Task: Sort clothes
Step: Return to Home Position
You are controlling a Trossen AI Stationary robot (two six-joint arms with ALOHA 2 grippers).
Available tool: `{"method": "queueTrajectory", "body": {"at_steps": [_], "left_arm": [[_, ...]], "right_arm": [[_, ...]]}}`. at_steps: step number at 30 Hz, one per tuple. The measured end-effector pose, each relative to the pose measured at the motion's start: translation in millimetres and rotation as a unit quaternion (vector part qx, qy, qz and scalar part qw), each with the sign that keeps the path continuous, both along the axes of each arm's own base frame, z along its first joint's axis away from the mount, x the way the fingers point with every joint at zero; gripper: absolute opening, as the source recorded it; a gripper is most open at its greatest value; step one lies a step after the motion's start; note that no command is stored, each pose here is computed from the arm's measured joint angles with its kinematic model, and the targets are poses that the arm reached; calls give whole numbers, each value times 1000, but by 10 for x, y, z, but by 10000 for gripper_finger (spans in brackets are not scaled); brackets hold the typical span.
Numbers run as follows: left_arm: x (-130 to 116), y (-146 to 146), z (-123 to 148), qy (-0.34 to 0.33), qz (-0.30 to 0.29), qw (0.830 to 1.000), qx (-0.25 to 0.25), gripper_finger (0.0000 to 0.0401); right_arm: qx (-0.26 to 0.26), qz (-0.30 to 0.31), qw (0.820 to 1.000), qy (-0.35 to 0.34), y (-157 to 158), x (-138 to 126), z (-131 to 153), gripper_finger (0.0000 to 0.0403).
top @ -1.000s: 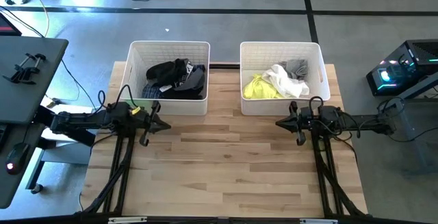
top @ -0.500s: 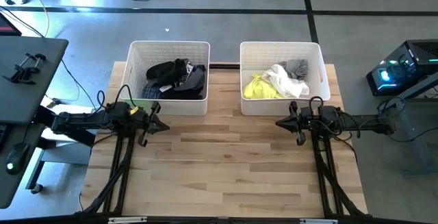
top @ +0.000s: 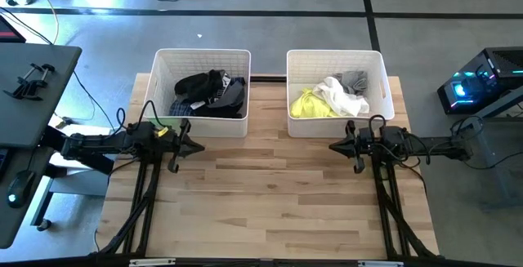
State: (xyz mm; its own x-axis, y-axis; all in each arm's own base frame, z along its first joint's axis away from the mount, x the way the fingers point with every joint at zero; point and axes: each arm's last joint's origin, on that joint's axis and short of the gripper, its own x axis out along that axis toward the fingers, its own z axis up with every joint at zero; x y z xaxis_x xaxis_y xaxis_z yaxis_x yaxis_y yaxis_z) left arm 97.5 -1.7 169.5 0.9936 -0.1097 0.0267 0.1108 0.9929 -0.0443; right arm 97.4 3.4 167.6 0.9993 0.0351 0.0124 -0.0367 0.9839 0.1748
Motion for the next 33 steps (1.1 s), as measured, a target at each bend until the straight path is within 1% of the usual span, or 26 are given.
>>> {"method": "queueTrajectory", "body": {"at_steps": [9, 23, 27, 33], "left_arm": [[0, 1, 0, 0, 2, 1000, 0, 0], [0, 1, 0, 0, 2, 1000, -1, 0], [0, 1, 0, 0, 2, 1000, -1, 0], [0, 1, 0, 0, 2, 1000, -1, 0]], "right_arm": [[0, -11, 1000, -1, -7, 0, 1, 0], [-14, -1, 1000, -1, 0, 0, 1, 0], [2, 1, 1000, -1, 0, 0, 0, 0], [3, 1, 1000, 0, 1, 0, 0, 0]]}}
